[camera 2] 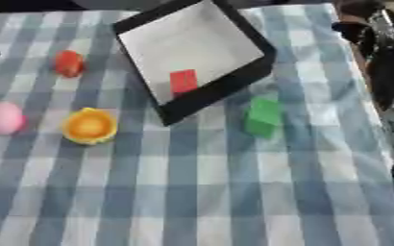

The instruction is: Pick up objects on the table and place them in the box.

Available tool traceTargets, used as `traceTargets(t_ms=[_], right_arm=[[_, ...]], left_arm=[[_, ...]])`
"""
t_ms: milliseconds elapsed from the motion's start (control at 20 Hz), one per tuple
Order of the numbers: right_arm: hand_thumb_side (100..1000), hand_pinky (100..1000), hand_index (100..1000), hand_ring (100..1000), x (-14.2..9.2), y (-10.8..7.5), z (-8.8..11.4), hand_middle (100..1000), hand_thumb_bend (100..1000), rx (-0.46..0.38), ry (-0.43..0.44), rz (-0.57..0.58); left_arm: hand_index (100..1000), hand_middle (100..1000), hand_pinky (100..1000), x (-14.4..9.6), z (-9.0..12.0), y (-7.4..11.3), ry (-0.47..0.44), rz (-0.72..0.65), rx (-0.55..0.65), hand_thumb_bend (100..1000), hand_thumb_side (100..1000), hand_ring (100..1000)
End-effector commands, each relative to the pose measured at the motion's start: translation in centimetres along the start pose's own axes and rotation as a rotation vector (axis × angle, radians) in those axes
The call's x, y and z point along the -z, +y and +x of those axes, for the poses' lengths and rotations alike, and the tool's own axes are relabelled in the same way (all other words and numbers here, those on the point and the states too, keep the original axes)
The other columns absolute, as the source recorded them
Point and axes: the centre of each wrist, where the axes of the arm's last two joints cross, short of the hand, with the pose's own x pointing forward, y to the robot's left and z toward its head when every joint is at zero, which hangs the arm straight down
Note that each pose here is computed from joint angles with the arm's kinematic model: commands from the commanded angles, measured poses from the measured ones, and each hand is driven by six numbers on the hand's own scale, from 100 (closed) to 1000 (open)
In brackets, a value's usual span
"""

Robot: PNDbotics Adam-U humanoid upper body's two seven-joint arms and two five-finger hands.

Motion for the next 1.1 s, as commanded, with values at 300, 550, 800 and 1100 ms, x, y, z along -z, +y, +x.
traceTargets(t_ms=[300,550,800,1100], right_arm=[[785,934,775,789,0.4,-0.5,0.9,818,100,-0.036,-0.022,0.01],[782,934,776,790,0.6,-0.4,1.0,819,100,-0.035,-0.029,0.017],[769,934,777,791,1.0,-0.2,1.5,820,100,-0.031,-0.046,0.032],[785,933,786,796,2.0,0.1,3.0,826,100,-0.077,-0.075,0.096]], left_arm=[[830,684,678,0.7,1.2,0.4,-0.044,-0.006,0.019,475,648,733],[829,684,678,0.7,1.2,0.4,-0.044,-0.006,0.021,474,647,735],[829,685,678,0.8,1.2,0.5,-0.046,0.0,0.022,474,647,735],[828,685,678,0.7,1.0,0.8,-0.038,0.002,0.032,473,647,735]])
